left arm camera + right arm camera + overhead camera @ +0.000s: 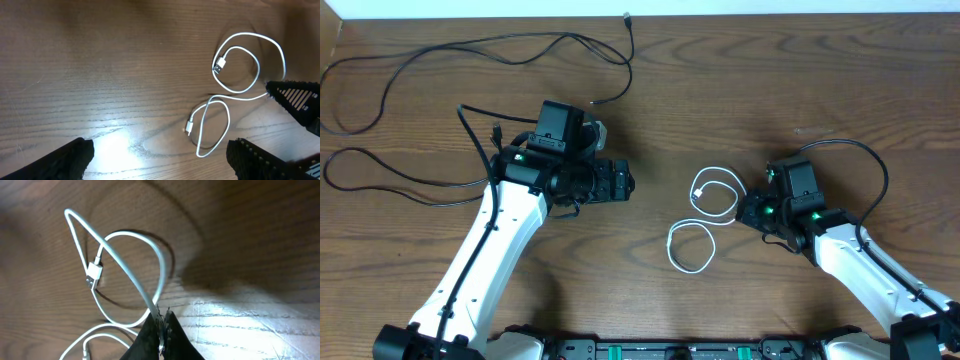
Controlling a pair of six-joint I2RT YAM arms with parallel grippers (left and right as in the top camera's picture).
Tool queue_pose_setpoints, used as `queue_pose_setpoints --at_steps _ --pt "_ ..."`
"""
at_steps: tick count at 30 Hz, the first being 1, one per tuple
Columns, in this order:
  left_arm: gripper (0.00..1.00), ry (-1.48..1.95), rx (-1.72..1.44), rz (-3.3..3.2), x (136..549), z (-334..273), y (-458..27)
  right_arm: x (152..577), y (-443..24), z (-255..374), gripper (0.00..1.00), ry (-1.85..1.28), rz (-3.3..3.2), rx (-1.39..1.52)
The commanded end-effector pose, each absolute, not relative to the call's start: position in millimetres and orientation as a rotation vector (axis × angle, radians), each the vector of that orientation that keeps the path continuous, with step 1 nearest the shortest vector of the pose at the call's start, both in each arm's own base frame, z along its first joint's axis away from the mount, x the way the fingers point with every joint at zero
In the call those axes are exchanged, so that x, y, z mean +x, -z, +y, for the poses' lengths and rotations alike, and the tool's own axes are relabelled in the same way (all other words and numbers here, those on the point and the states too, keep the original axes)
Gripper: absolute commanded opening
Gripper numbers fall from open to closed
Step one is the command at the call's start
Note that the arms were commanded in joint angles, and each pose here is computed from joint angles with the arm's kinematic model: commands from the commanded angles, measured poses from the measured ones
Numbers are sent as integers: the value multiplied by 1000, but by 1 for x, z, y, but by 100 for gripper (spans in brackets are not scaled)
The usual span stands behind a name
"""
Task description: Untangle cables
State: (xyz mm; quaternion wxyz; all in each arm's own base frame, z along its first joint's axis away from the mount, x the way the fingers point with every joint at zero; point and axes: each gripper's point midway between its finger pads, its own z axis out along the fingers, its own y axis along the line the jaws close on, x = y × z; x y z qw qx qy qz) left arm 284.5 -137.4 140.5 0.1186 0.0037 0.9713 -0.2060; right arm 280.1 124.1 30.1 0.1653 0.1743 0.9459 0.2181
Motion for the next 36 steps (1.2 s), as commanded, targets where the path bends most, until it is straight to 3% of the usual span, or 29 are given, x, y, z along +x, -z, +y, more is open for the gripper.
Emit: queue_pose_setpoints --at_steps 1,9,16,20,23,27,36 --pt "91 589 -55 2871 282 -136 -133 294 -54 134 2 -676 2638 413" --pt "90 708 -55 2876 277 -149 -138 324 -199 168 1 -952 2323 186" --pt "90 730 28 2840 279 -166 -142 324 -304 173 2 -1281 2069 470" --pt "90 744 79 2815 280 -176 -145 320 -359 179 1 -1411 1872 376" --pt "89 754 114 2800 280 -183 -146 325 -357 171 2 -1342 1859 388" --pt "79 826 167 2738 284 -195 -156 328 -323 162 2 -1301 1968 600" --pt "78 1086 408 2354 289 -226 -238 329 -311 163 2 -1340 2000 715"
